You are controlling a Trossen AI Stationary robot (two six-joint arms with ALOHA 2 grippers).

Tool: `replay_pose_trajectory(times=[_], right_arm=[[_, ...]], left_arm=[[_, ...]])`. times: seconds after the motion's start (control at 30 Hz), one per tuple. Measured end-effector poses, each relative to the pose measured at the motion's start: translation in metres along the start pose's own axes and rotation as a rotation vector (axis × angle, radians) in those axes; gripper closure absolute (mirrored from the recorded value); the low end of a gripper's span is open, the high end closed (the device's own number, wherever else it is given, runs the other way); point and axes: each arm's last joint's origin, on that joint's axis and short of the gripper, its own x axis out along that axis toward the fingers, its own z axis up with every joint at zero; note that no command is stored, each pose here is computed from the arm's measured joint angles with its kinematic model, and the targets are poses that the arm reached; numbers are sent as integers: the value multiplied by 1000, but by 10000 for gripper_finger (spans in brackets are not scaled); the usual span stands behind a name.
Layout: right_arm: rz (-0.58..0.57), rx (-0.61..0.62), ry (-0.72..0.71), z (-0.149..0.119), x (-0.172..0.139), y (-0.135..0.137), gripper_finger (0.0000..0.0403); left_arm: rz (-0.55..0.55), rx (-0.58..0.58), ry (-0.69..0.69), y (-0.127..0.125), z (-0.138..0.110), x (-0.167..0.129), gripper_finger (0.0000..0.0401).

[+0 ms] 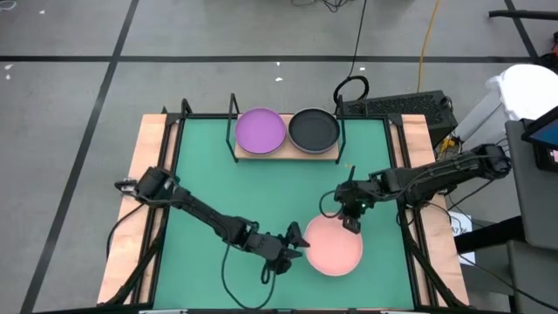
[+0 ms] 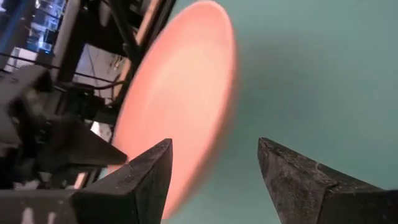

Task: Place and stack plates onto a shelf
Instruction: Stack the light orange on top of the purple plate on the shelf

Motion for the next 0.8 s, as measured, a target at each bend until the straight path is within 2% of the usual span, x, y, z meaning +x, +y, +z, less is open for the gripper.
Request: replay_pose_trajectory(times=[0.13,0.37,0.57,0.8], right_arm=[[-6,10,-7,2,-1,-3,401],[10,15,1,3,-1,-4,402],[9,16,5,3,-1,-4,402],[5,19,11,2,-1,-5,402]], left_arm=[[-19,-9,19,13,1,4,176],[-179,-32,57,37,-2,4,235],[-218,39,70,37,-3,3,281],[-235,45,42,37,-3,3,320]])
